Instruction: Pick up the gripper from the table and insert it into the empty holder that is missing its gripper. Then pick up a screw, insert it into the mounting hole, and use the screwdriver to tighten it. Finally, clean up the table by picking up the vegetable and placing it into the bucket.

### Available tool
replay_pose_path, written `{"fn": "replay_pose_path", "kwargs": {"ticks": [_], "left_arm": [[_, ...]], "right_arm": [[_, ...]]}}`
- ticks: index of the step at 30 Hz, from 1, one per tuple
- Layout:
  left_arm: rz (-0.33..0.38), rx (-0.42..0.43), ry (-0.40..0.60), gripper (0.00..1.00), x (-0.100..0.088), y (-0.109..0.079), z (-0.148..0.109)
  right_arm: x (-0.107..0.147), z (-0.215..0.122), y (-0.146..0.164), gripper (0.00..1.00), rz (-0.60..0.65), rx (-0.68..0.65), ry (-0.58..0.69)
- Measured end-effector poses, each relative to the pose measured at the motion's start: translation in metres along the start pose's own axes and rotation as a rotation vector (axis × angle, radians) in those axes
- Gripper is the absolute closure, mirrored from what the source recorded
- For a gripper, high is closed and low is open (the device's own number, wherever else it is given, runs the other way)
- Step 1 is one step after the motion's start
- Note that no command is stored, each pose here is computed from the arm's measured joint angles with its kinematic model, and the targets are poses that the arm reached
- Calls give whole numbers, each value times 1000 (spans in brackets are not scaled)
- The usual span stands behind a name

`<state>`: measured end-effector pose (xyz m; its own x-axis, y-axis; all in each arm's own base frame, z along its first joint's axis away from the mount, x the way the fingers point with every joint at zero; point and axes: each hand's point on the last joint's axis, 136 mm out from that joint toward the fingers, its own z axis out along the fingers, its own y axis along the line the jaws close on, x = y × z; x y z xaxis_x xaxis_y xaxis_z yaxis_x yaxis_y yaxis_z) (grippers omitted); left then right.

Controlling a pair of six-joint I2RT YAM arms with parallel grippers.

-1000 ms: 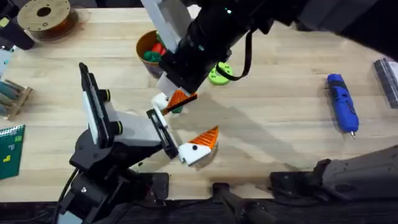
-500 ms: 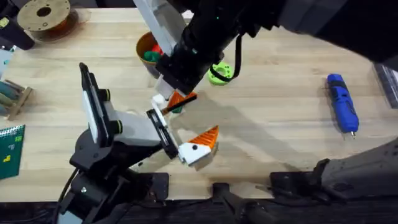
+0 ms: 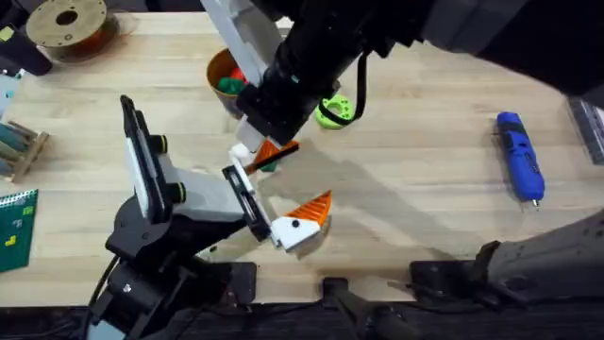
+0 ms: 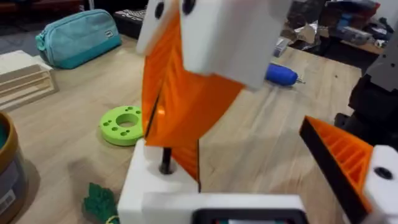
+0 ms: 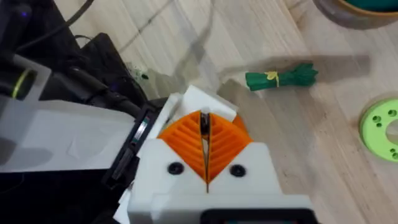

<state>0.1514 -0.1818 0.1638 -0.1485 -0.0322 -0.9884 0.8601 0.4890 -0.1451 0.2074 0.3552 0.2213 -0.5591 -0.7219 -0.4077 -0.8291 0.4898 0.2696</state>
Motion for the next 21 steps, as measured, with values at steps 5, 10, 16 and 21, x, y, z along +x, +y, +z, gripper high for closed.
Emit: {"fn": "replay_pose_path", "kwargs": {"ticks": [5, 10, 16, 21], "left_arm": [[0, 0, 0, 14, 0, 0, 0], [0, 0, 0, 14, 0, 0, 0], [2, 1, -1, 14, 0, 0, 0], [2, 1, -1, 14, 0, 0, 0]], "right_arm": [[1, 0, 0, 994, 1, 0, 4], [2, 0, 0, 994, 2, 0, 8], [1, -2, 0, 994, 4, 1, 5], [-2, -5, 1, 994, 6, 4, -3]]}}
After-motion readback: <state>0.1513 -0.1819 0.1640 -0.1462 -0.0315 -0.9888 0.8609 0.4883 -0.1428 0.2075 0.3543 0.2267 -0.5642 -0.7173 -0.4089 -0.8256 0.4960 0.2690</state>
